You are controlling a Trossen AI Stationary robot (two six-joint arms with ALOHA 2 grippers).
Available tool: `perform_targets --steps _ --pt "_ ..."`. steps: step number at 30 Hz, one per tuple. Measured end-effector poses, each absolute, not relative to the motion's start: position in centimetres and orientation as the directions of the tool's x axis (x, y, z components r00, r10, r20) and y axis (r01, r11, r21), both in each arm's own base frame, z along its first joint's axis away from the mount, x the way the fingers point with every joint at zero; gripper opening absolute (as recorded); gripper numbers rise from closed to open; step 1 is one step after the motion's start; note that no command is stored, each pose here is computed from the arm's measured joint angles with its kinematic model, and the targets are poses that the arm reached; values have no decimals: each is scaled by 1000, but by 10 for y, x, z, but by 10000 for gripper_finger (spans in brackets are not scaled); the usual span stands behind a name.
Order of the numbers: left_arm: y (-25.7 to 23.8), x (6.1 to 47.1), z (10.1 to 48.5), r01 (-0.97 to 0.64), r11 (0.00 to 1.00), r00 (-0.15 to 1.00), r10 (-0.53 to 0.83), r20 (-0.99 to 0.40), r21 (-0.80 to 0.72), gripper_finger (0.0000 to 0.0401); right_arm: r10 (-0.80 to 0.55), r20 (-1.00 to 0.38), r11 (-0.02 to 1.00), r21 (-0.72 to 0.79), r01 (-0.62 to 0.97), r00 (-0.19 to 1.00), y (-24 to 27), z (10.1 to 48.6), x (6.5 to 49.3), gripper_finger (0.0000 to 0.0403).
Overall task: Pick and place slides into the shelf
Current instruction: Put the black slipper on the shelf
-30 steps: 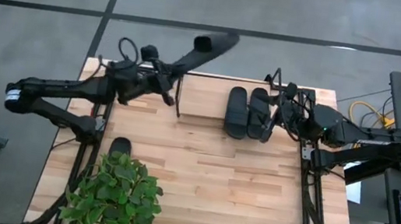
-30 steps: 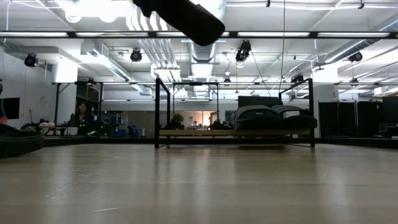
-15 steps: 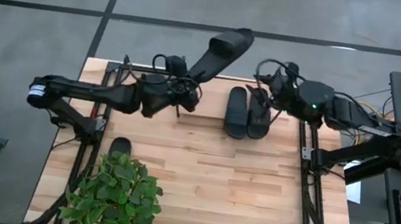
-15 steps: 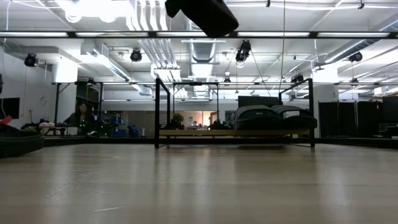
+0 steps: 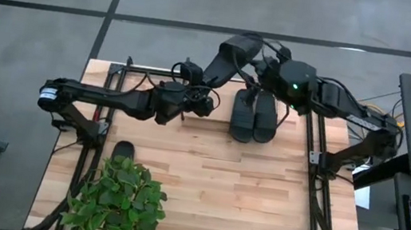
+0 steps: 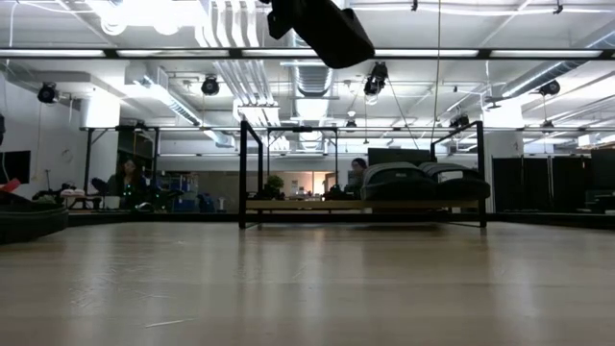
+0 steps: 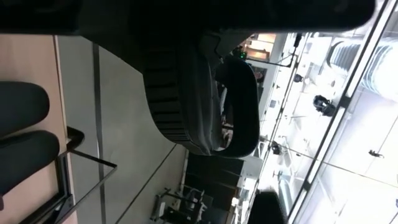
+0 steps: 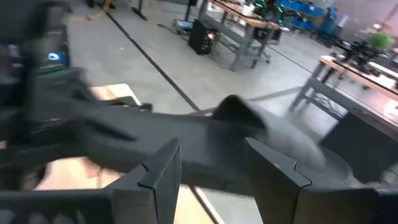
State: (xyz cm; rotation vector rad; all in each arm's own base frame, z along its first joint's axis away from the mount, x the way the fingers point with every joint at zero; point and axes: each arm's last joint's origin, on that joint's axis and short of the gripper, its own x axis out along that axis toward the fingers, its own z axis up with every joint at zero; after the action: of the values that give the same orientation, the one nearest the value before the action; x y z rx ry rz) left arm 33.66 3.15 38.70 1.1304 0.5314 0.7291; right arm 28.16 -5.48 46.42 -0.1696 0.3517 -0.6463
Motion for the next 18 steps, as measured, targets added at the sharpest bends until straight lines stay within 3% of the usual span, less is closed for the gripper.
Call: perform_targets --steps 6,18 --pt "31 337 387 -235 225 650 760 -19 946 42 -698 -334 716 -324 618 634 -75 466 298 153" --pt "30 337 387 -242 219 629 777 -19 945 42 -744 -399 666 -369 649 536 -99 471 333 150"
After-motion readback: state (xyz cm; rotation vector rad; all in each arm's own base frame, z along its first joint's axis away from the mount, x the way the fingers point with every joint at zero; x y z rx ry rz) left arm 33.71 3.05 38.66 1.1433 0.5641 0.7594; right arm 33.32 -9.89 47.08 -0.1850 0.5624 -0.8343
